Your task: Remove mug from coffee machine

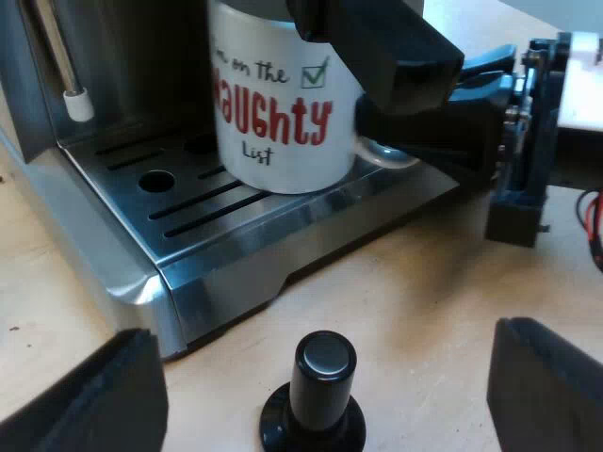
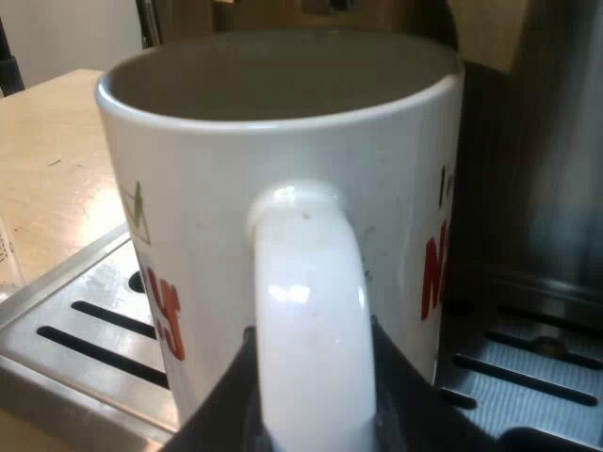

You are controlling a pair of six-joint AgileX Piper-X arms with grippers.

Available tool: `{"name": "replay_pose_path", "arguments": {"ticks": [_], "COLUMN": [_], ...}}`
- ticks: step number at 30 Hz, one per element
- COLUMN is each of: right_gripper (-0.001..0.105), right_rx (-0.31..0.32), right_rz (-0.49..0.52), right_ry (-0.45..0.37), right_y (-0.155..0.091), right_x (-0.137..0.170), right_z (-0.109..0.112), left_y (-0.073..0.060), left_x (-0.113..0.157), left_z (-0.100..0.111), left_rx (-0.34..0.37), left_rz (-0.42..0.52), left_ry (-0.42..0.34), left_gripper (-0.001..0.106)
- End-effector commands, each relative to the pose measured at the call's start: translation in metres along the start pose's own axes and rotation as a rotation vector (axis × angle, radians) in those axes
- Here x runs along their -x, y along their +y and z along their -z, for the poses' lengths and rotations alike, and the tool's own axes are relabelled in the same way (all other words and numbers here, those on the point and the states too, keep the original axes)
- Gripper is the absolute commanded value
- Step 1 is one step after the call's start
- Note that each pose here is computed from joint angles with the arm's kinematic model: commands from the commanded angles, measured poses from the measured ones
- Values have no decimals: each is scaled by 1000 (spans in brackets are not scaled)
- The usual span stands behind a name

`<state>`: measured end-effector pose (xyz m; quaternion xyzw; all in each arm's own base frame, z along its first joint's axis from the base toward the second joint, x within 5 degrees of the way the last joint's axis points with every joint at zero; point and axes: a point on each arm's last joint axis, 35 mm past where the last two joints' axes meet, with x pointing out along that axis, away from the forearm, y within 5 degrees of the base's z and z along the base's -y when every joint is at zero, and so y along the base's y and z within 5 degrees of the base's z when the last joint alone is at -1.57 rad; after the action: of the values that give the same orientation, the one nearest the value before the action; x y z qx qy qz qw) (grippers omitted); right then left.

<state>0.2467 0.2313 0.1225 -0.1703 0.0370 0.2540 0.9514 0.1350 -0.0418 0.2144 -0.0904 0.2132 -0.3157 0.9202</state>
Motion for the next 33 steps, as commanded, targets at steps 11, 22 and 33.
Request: {"name": "replay_pose_path", "arguments": {"ticks": [11,22,33], "right_gripper": [2,2,2], "right_rx": [-6,-21,-27], "right_rz": [20,43,38], "right_ry": [-38,-79,-105], "right_y": [-8,-16,-16], "right_x": [34,54,57], "right_z": [-7,-12,-20], "left_y": [-1,-1,-1], "left_x": [0,0,0], "left_z": [-1,-1,-1], "left_rx": [5,5,5], "left_rz": [13,13,13], "left_ry": [-6,-6,-6], "left_gripper": [72,72,72]}}
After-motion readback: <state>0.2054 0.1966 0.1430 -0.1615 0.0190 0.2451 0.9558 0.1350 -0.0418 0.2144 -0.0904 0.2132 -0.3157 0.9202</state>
